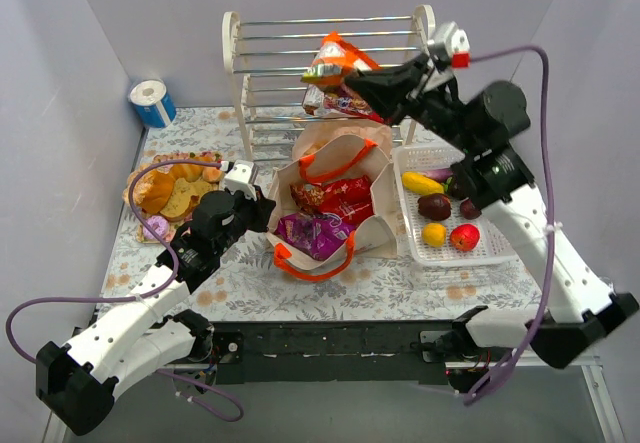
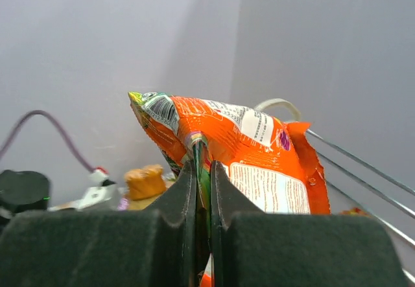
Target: Place the mixed food into the grocery bags and tie them
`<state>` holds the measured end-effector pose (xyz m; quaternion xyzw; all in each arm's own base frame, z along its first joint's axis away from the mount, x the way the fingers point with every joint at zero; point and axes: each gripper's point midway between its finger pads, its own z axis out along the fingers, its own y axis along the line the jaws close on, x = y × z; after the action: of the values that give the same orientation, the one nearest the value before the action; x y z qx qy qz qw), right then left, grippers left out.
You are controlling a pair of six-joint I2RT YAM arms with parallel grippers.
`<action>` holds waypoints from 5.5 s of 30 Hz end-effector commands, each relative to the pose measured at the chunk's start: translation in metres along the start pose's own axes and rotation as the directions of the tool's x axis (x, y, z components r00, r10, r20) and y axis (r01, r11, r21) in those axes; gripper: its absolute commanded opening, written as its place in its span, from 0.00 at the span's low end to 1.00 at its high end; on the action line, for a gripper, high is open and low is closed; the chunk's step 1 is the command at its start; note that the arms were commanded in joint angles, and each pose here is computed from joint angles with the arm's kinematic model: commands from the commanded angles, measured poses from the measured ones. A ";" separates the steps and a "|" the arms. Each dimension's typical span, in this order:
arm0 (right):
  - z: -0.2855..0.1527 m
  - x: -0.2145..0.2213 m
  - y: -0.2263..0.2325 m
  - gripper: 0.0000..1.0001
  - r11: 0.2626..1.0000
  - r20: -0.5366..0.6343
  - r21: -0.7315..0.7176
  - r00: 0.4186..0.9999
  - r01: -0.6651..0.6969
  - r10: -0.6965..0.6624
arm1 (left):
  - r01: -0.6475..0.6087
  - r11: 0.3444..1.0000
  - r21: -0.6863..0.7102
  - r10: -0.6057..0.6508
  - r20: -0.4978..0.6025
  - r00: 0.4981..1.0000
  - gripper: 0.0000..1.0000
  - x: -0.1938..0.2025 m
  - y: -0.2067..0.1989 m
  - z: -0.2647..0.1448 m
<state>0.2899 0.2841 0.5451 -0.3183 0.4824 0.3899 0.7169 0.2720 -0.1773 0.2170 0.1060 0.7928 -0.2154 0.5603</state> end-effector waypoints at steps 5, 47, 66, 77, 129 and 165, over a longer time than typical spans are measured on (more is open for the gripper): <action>-0.049 0.105 0.059 0.01 0.922 -0.096 -0.046 0.920 -0.386 0.380 | -0.018 0.999 -0.033 0.017 -0.016 1.000 0.00 0.004 0.007 0.001; -0.092 0.242 0.076 0.78 0.886 -0.627 0.430 0.648 -0.175 0.432 | -0.020 0.997 -0.073 0.018 -0.028 0.999 0.00 0.008 0.015 0.003; -0.132 0.251 0.031 0.79 0.818 -0.548 0.528 0.643 -0.229 0.534 | -0.010 0.999 -0.048 0.008 -0.032 0.999 0.00 0.007 0.009 0.005; -0.118 0.219 0.025 0.01 0.850 -0.578 0.493 0.660 -0.186 0.480 | 0.080 0.985 -0.150 -0.081 0.002 0.997 0.00 -0.044 0.011 -0.003; -0.066 0.168 0.074 0.01 0.916 -0.499 0.236 0.768 -0.324 0.400 | 0.251 0.818 -0.517 -0.135 0.251 0.958 0.00 -0.093 0.131 -0.081; -0.013 0.179 0.282 0.01 0.780 -0.617 -0.206 0.697 -0.591 0.366 | 0.454 0.194 -0.869 0.433 0.492 0.756 0.00 -0.126 0.193 -0.303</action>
<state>0.1018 0.4338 0.2635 -0.4005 0.7386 0.4463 0.3080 0.1823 0.1210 0.3210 -0.2882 0.5995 0.3043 0.6819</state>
